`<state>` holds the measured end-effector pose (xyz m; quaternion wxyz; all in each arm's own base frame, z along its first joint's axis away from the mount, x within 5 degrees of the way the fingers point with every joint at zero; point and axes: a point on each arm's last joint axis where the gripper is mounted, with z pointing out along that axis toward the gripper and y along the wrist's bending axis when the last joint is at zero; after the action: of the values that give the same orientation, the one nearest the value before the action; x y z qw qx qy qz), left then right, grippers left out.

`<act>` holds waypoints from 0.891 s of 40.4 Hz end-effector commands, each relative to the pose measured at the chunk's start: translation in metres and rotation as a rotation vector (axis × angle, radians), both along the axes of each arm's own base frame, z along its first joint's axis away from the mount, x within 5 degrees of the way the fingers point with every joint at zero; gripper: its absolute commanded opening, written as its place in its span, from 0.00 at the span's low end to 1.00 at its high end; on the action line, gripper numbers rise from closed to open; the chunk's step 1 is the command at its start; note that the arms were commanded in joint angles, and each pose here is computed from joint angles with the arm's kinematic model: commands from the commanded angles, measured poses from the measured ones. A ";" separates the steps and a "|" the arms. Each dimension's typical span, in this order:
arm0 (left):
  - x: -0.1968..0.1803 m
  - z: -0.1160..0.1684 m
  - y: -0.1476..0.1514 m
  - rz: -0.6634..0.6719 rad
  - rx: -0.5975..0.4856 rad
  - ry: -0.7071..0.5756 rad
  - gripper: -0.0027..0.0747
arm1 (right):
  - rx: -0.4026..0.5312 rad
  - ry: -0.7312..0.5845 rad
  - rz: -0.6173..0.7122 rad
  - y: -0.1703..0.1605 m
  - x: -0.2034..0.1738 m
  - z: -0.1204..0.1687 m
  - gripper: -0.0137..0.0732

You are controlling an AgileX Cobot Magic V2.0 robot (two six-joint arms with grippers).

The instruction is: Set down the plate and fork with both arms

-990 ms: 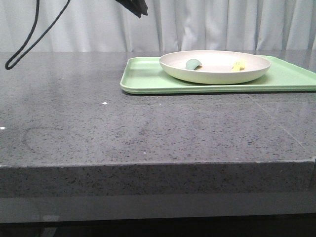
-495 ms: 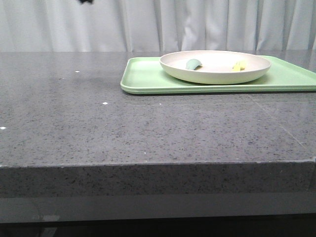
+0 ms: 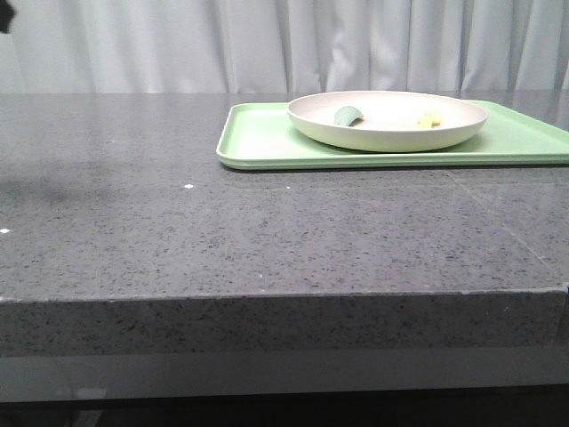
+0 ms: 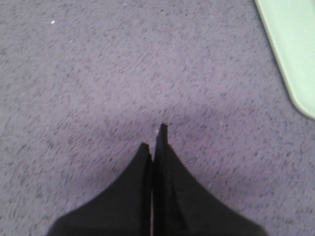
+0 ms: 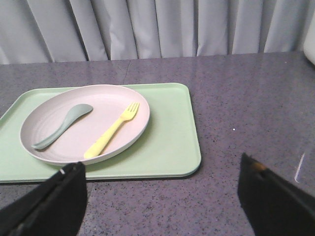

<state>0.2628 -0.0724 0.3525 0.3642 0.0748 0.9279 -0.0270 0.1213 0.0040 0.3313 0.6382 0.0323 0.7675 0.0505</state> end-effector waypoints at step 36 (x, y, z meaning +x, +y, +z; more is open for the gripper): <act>-0.164 -0.015 0.074 0.217 -0.119 -0.588 0.01 | 0.095 0.442 0.162 0.055 0.186 0.029 0.90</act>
<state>0.0978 0.0023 0.3223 0.5804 -0.0412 0.8132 -0.0103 0.2862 0.0501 0.3428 0.4292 0.0038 0.8964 0.1103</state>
